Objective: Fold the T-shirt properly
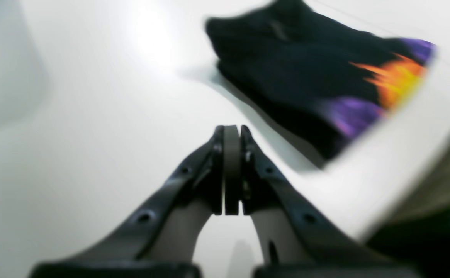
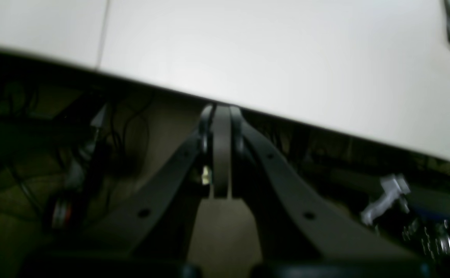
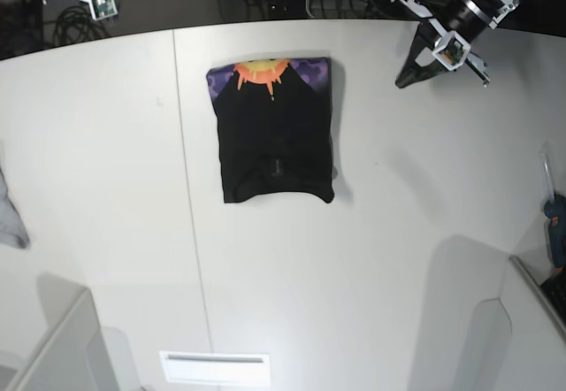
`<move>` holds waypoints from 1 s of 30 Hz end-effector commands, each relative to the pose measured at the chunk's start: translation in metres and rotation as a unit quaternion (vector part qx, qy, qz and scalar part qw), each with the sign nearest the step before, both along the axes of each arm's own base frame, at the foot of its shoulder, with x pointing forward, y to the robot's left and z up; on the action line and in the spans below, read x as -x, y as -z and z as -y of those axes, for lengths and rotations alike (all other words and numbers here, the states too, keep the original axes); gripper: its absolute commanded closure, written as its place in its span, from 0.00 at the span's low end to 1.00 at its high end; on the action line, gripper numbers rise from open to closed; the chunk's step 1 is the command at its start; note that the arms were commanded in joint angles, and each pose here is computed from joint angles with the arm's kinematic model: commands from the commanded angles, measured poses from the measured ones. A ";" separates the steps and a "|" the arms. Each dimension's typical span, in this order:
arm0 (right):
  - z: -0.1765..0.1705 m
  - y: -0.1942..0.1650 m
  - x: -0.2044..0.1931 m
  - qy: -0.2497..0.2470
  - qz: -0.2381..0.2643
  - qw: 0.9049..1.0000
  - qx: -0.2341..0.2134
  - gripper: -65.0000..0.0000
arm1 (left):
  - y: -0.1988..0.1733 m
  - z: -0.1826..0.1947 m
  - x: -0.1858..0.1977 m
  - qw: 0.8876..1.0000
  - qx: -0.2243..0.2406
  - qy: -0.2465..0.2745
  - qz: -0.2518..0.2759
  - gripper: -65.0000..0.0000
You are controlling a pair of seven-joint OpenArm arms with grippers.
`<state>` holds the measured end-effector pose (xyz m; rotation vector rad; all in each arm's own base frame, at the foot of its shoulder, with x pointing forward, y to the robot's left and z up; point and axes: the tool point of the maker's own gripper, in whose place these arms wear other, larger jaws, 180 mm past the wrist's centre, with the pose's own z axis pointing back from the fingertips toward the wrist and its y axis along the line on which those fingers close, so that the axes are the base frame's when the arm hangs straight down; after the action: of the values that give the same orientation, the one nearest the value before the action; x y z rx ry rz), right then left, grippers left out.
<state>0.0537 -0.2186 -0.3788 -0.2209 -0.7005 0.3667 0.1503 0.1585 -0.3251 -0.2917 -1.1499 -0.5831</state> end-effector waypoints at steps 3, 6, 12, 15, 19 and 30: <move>-0.004 -0.002 0.021 -0.031 -0.028 0.999 0.001 1.00 | 0.005 -0.013 0.024 0.999 0.020 -0.020 -0.016 1.00; -0.006 0.007 0.047 -0.052 -0.088 0.995 0.003 1.00 | 0.024 -0.024 0.052 0.997 0.037 -0.043 -0.051 1.00; -0.022 0.026 0.089 -0.060 -0.194 0.979 -0.003 1.00 | 0.068 -0.050 0.127 0.980 0.106 -0.125 -0.113 1.00; -0.035 0.037 0.107 -0.065 -0.225 0.972 -0.018 1.00 | 0.097 -0.052 0.168 0.965 0.133 -0.158 -0.161 1.00; -0.060 0.061 0.140 -0.070 -0.271 0.959 -0.048 1.00 | 0.134 -0.052 0.207 0.948 0.148 -0.169 -0.225 1.00; -0.083 0.154 0.224 0.003 -0.399 0.914 -0.071 1.00 | 0.213 -0.056 0.258 0.912 0.133 -0.157 -0.356 1.00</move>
<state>-0.1578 -0.1404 -0.5385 0.0571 0.0658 0.3613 -0.1019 0.2047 -0.5446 -0.4995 -0.5362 -0.0165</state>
